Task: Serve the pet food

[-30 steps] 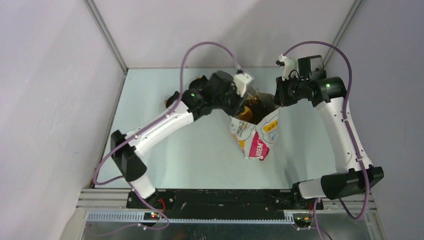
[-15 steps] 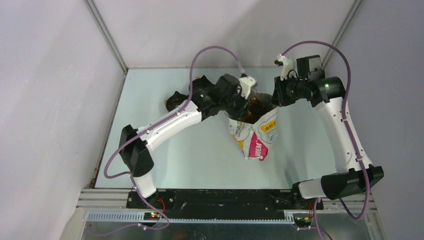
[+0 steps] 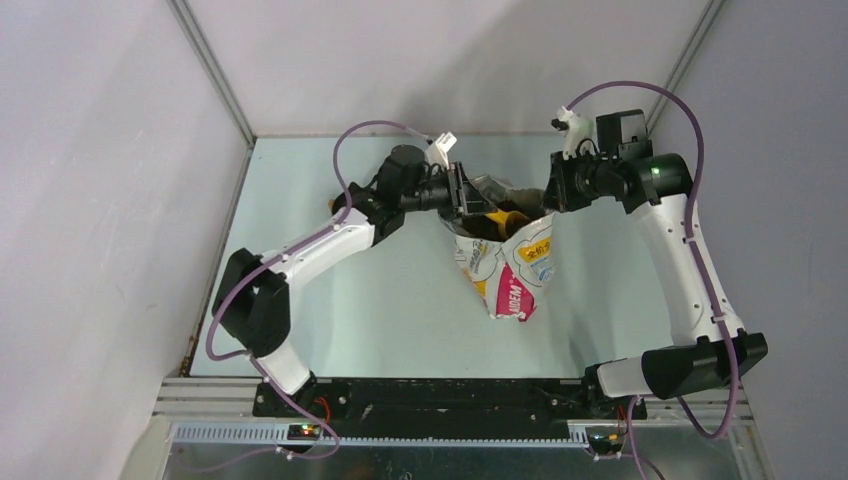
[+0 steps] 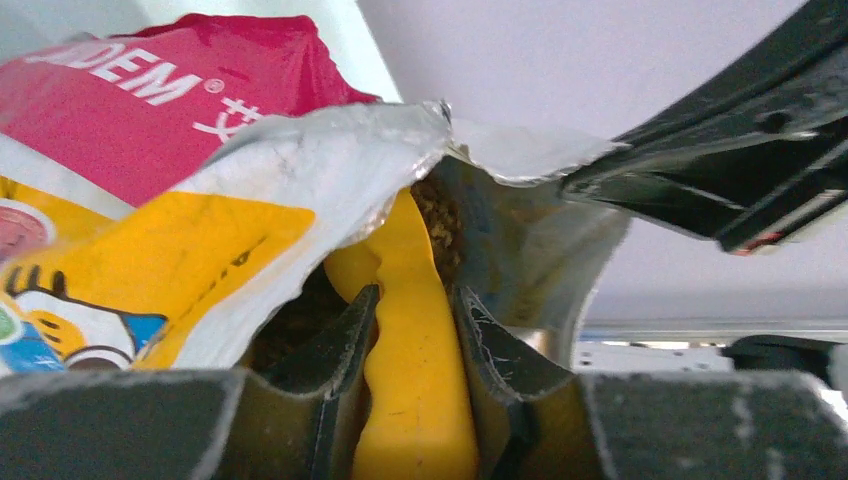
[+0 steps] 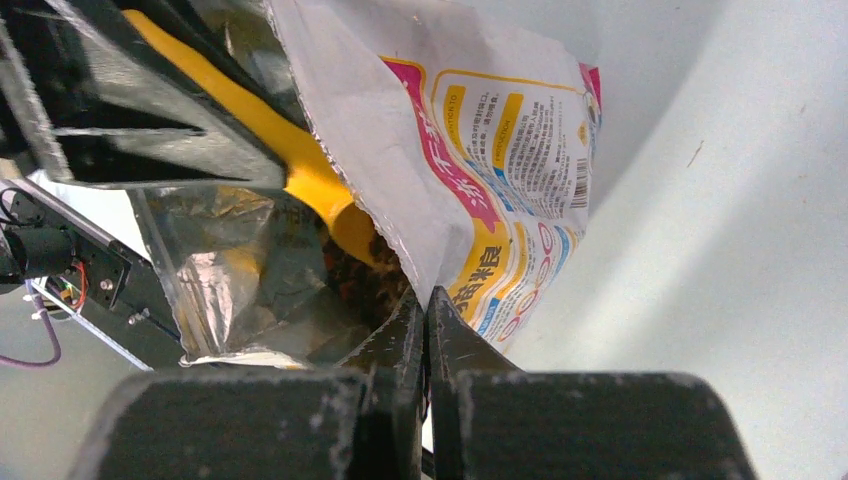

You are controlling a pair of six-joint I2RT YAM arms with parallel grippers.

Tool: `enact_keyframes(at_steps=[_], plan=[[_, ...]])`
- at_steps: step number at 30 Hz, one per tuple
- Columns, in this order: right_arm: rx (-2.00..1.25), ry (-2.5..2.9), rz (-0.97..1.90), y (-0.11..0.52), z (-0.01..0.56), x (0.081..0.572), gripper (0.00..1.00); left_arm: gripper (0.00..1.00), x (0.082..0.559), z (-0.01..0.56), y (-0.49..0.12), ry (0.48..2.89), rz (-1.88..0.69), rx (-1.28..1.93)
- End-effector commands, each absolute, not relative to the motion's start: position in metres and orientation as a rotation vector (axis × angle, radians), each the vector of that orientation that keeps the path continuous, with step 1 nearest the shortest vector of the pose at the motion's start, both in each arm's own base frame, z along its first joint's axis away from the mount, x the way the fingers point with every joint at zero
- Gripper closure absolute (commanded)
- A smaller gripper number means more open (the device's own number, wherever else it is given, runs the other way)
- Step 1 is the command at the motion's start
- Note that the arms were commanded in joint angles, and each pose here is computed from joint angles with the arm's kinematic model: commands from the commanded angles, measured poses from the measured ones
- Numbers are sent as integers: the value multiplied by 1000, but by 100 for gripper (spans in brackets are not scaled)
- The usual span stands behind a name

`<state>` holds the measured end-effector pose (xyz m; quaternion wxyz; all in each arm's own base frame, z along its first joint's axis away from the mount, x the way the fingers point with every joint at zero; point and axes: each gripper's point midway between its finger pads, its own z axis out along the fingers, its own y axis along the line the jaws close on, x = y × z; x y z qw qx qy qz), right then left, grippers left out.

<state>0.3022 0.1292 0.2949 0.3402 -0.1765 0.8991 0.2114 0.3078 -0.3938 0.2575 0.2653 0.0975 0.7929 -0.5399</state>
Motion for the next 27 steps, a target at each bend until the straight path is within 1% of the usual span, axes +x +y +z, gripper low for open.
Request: enact_keyframes(at_steps=[1,8,15,22,25,27], plan=[[-466,2155,556,128,336,315,100,100,286,327,-390,2023,-1786,170],[-442,2159,539,119,336,319,100,100,298,354,-355,1957,-1786,94],[-431,2161,535,117,336,320,100,100,297,339,-328,1963,-1795,16],[-416,2168,529,116,337,322,100,100,301,309,-325,2008,-1928,-265],[-408,2181,520,115,334,323,100,100,303,316,-330,1992,-2034,-273],[-411,2186,507,113,334,322,100,100,308,324,-322,1949,-2079,-262]])
